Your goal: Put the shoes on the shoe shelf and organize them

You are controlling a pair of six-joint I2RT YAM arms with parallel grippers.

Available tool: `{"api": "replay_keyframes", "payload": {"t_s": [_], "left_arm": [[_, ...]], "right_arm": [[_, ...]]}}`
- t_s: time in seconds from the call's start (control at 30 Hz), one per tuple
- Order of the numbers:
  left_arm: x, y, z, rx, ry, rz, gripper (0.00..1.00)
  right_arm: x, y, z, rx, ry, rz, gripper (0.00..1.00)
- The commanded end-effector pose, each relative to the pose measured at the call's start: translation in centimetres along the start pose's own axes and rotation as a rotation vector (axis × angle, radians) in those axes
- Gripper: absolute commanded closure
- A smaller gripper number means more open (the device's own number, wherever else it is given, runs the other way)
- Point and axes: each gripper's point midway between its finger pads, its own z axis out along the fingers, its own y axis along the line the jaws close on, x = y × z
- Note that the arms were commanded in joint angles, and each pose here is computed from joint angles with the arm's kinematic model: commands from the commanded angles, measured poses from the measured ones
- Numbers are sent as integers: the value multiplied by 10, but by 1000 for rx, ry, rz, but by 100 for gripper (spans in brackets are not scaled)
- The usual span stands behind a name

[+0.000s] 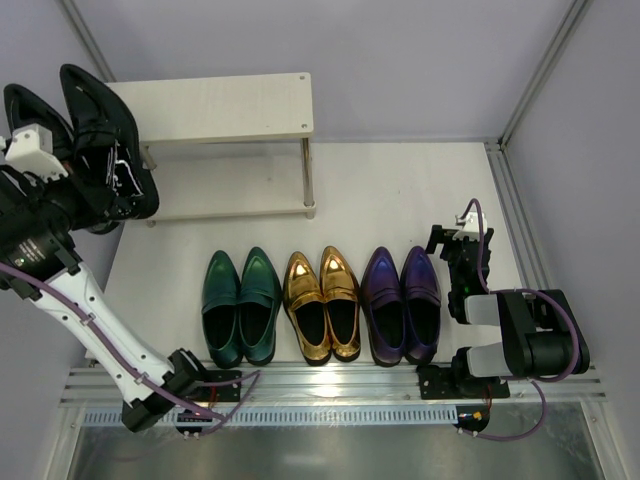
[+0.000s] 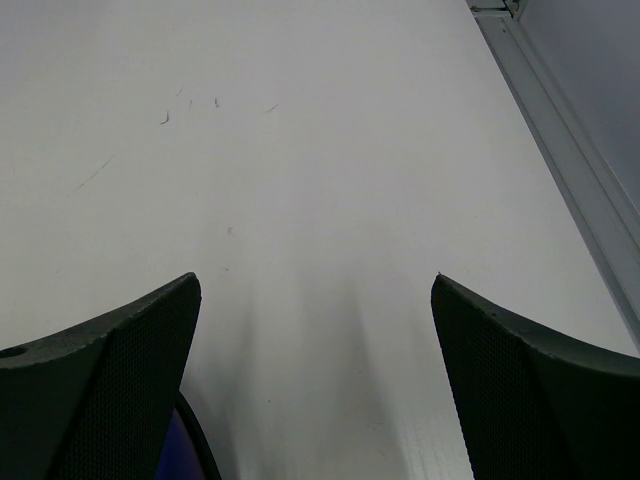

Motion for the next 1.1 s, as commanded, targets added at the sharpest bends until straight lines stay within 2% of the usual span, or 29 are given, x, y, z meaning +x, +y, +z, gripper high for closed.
{"api": "replay_keyframes", "payload": {"t_s": [0.0,0.23,0.27,0.37,0.4,0.47,0.63,0.8,1.07], "left_arm": [[-98,-43,-30,127,-331,301,100],[-128,-24,8,197,-300,252,100],[-128,-14,23,201,-279,234,100],[-134,-12,41,190,-268,245,100],[-134,-25,51,214,-264,282,100],[-142,-23,61,141,-283,330,100],[-158,-22,98,132,-281,290,100],[-173,-24,107,118,-331,299,100],[-190,-27,97,86,-393,332,100]], "right_arm": [[-20,1,3,-5,-70,25,3],[-20,1,3,-7,-69,23,3],[-20,1,3,-7,-70,25,3],[-20,1,3,-7,-70,25,3],[-20,1,3,-7,-69,23,3],[-20,2,3,-7,-69,24,3],[-20,1,3,-5,-69,24,3],[-20,1,3,-5,-70,25,3],[-20,1,3,-5,-70,23,3]]}}
